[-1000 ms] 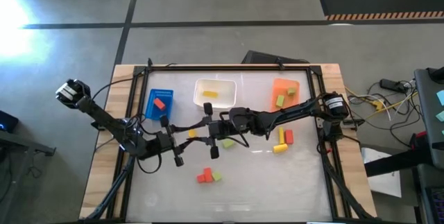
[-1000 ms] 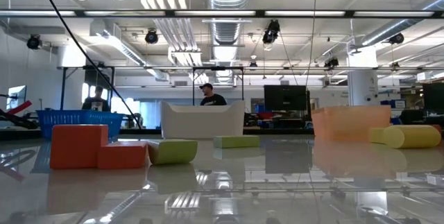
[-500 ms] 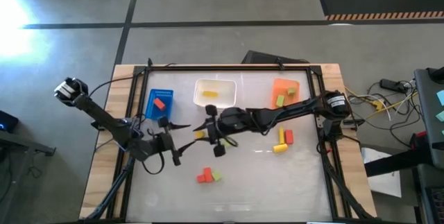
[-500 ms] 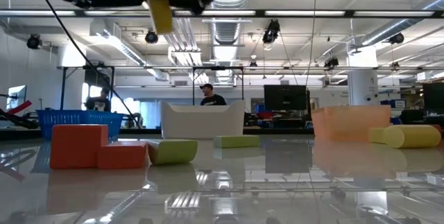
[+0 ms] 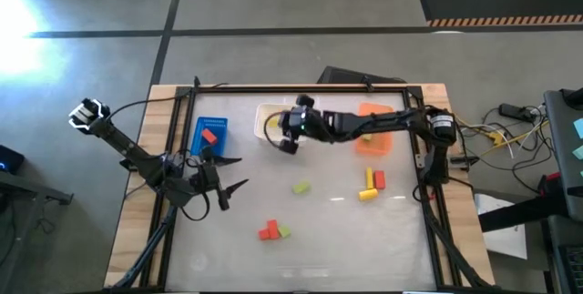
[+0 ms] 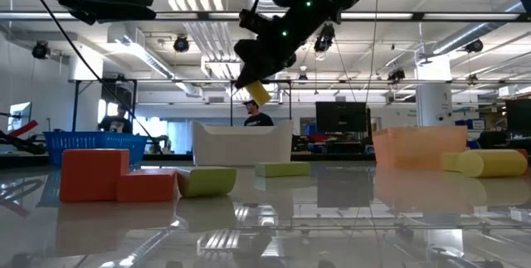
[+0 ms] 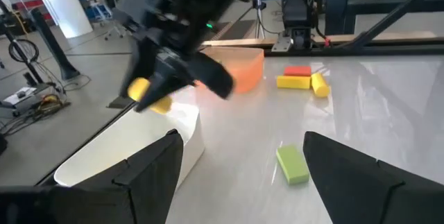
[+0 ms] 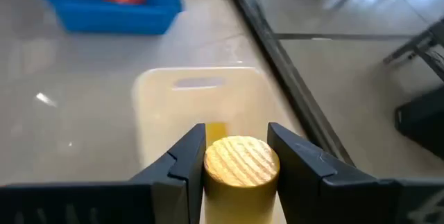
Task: Sort & place blocks by color
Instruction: Put the bottom left yellow block into the white bin, then put the top green block into the orange bin
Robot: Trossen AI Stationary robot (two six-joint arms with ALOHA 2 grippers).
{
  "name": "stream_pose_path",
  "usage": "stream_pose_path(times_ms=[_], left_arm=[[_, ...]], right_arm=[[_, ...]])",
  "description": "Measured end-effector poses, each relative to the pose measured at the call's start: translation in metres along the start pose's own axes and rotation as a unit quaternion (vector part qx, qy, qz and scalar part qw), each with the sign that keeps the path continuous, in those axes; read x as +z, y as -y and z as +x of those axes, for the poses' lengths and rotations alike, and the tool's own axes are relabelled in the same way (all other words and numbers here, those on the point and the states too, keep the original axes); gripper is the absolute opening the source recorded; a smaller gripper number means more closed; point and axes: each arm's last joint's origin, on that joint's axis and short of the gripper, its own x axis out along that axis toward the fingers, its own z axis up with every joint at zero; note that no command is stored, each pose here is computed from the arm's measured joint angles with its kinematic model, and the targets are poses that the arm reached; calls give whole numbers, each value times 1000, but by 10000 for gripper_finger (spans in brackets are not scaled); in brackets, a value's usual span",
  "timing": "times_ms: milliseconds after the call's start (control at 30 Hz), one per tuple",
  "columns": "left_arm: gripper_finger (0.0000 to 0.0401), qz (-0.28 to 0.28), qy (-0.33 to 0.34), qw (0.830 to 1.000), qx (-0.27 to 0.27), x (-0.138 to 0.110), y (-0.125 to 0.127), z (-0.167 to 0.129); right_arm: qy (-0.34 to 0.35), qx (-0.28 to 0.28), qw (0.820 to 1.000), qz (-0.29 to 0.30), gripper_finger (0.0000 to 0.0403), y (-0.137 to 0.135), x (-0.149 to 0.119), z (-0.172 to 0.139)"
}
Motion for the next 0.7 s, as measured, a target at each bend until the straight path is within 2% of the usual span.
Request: stream_pose_path(times_ms=[133,267,467,700], left_arm=[[281,8,0,1000,0,0,0,0],[281,13,1,1000,0,0,0,0],[281,12,2,1000,1,1,0,0],[281,12,2,1000,1,1,0,0]], right_arm=[[-7,-19,1000,14,119,24,-5,8],[-11,22,999,46,119,45,-14,16],[-24,32,997,67,119,49,-25,20],[-9,30,997,70,196,47,-28,22]])
